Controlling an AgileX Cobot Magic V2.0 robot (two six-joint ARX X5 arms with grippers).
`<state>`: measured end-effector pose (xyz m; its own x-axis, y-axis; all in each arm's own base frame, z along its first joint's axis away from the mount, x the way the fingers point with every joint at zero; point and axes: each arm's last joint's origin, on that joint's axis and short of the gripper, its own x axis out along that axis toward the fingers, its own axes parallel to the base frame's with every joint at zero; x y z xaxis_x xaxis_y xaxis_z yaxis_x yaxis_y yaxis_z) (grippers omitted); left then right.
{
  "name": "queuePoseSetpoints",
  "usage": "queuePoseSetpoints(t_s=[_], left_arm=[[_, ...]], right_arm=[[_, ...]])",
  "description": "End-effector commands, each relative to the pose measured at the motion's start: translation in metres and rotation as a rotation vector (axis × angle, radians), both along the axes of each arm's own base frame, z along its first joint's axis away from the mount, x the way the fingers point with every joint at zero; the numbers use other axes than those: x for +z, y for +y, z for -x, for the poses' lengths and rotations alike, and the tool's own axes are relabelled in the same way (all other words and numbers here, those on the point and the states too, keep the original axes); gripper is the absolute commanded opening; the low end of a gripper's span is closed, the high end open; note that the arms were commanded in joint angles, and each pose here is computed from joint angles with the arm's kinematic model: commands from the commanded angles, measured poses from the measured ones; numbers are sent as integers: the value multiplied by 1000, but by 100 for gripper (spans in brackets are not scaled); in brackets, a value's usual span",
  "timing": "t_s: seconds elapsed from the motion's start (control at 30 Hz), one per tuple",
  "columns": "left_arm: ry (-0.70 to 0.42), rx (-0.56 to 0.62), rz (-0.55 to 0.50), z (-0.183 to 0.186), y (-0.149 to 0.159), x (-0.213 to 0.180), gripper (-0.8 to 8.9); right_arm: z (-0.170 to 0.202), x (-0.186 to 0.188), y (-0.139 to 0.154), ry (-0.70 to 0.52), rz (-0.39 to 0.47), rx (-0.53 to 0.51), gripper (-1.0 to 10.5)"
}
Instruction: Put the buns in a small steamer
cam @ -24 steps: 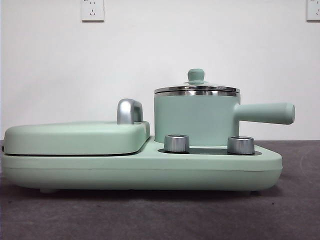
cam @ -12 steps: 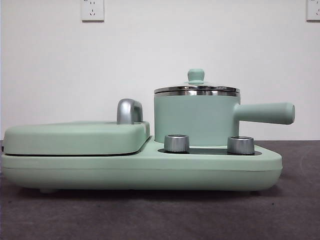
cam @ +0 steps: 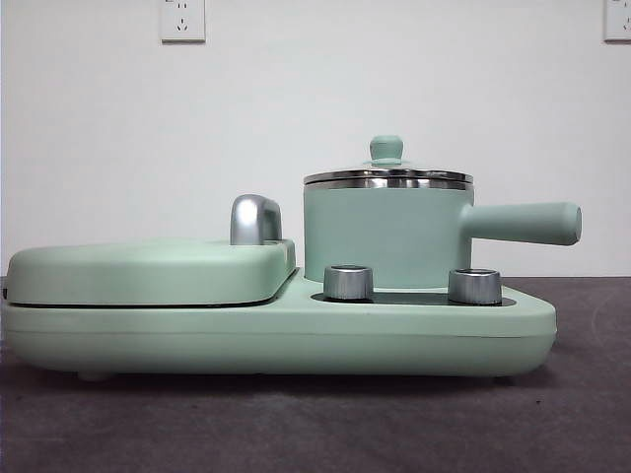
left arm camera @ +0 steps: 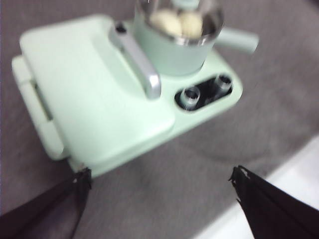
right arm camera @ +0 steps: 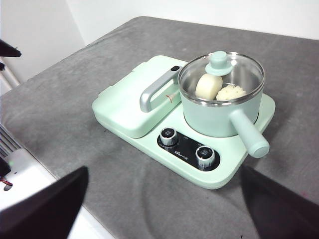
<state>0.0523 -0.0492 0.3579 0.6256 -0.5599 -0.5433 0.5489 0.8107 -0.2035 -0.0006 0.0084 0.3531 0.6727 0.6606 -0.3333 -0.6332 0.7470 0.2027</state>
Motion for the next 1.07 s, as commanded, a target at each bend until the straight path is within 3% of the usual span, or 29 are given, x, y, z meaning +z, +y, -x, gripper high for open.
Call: queuePoseSetpoints(t_s=[0.03,0.07,0.1,0.13,0.33,0.87,1.07], left_arm=[[-33,31,52,4,5,-13,296],[-35,52,60,6,7,-18,100],[-35,71,66,8,10,-22,-13],[-38,88,69,10,12,-26,25],[-45,115,51,14,17,-35,7],[-64,134,70,13,17,-39,7],[-110,284,97,0,18,-66,7]], right_arm=[[0,2,0,-30,13,18,252],[0,2,0,-30,14,17,111],[0,2,0,-31,13,17,20],[0,2,0,-34,16,15,12],[-1,2,-1,-43,38,-49,12],[-2,4,-1,-64,25,-48,12],[-2,4,-1,-64,25,-48,12]])
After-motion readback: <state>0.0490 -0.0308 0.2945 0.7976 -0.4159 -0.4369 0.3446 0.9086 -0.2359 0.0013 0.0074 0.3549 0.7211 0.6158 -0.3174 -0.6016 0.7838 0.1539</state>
